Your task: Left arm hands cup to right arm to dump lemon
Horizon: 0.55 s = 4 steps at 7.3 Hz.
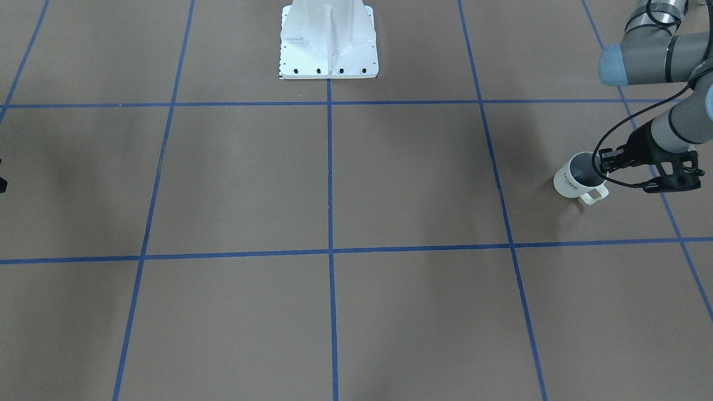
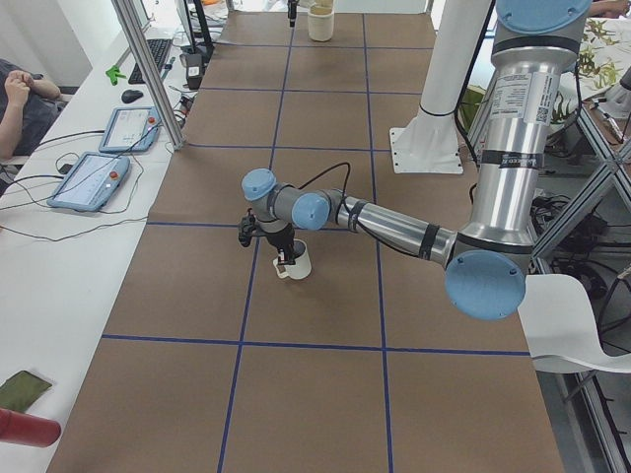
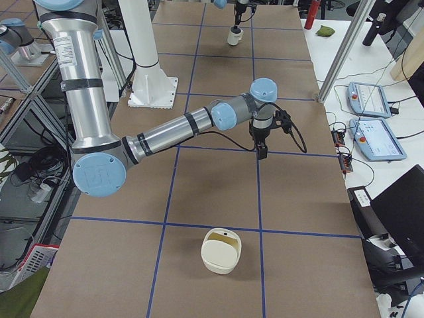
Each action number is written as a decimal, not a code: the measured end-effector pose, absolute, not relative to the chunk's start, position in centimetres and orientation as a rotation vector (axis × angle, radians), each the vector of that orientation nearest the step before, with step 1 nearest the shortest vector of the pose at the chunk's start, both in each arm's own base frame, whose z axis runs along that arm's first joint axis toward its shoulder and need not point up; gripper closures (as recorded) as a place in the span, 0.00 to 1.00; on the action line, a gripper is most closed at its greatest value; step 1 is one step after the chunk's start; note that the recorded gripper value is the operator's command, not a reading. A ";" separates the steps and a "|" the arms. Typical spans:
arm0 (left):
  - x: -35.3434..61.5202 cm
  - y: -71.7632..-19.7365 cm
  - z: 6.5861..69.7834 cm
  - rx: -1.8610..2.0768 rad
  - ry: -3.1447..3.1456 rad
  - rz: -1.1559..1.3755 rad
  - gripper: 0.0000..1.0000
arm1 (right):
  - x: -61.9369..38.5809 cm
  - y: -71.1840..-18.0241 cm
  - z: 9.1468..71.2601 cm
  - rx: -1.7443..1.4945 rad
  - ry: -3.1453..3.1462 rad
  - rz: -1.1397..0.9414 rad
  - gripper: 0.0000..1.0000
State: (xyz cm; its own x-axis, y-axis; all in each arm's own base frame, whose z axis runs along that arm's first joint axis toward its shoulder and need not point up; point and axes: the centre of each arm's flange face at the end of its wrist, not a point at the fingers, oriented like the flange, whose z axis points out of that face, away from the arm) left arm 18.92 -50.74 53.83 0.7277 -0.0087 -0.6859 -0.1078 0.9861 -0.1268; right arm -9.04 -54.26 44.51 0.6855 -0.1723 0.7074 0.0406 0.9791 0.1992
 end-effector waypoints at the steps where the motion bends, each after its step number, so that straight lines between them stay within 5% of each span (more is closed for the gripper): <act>1: 19.0 -50.6 53.8 -0.161 0.756 0.061 0.00 | -8.9 -54.2 44.6 0.172 -0.808 -0.118 0.00; 4: 17.2 -49.7 50.1 -0.110 0.781 0.061 0.00 | -7.7 -54.5 45.9 0.166 -0.805 -0.119 0.00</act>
